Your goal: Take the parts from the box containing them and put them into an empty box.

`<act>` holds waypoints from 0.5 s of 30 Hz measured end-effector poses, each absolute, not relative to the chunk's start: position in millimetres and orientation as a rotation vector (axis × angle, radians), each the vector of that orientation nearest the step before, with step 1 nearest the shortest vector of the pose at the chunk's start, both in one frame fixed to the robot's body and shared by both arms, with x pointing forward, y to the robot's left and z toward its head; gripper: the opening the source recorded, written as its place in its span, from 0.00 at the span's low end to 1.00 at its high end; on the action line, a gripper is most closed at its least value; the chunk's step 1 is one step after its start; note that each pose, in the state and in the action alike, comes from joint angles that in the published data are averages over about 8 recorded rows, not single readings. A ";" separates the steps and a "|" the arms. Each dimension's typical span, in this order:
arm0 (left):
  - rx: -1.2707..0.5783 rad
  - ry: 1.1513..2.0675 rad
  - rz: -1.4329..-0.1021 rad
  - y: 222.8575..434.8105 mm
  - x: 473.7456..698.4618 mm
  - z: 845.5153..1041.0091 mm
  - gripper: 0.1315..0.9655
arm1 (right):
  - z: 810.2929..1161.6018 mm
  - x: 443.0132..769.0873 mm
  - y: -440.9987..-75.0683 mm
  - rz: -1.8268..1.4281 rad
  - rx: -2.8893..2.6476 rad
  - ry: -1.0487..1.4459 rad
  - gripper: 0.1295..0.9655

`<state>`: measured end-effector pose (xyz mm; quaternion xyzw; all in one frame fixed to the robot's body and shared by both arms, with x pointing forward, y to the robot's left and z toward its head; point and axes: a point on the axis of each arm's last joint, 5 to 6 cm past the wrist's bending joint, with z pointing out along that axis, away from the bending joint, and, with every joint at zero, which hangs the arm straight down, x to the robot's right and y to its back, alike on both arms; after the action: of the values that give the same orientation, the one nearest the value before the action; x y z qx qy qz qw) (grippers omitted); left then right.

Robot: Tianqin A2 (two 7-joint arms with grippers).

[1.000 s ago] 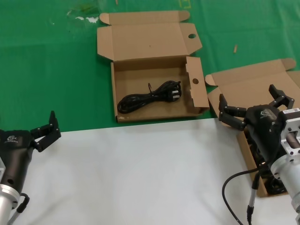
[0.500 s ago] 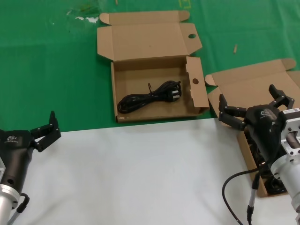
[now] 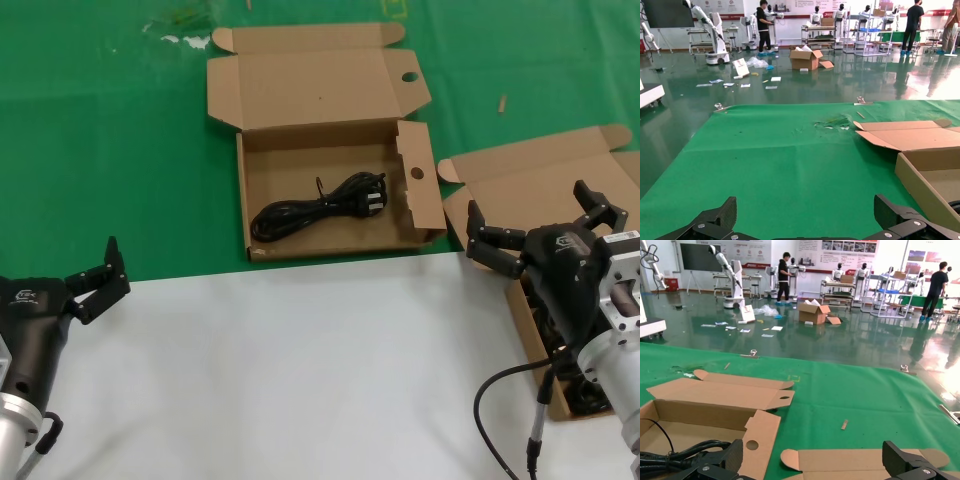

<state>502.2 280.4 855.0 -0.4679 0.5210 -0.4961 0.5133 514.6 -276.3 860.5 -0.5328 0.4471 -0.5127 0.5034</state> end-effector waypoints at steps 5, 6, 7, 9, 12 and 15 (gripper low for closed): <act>-1.125 1.253 -1.193 280.4 502.2 855.0 1.00 | 860.5 514.6 -276.3 -1.238 -1.287 1.080 1.00; -1.125 1.253 -1.193 280.4 502.2 855.0 1.00 | 860.5 514.6 -276.3 -1.238 -1.287 1.080 1.00; -1.125 1.253 -1.193 280.4 502.2 855.0 1.00 | 860.5 514.6 -276.3 -1.238 -1.287 1.080 1.00; -1.125 1.253 -1.193 280.4 502.2 855.0 1.00 | 860.5 514.6 -276.3 -1.238 -1.287 1.080 1.00; -1.125 1.253 -1.193 280.4 502.2 855.0 1.00 | 860.5 514.6 -276.3 -1.238 -1.287 1.080 1.00; -1.125 1.253 -1.193 280.4 502.2 855.0 1.00 | 860.5 514.6 -276.3 -1.238 -1.287 1.080 1.00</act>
<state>502.2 280.4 855.0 -0.4679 0.5210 -0.4961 0.5133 514.6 -276.3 860.5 -0.5328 0.4471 -0.5127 0.5034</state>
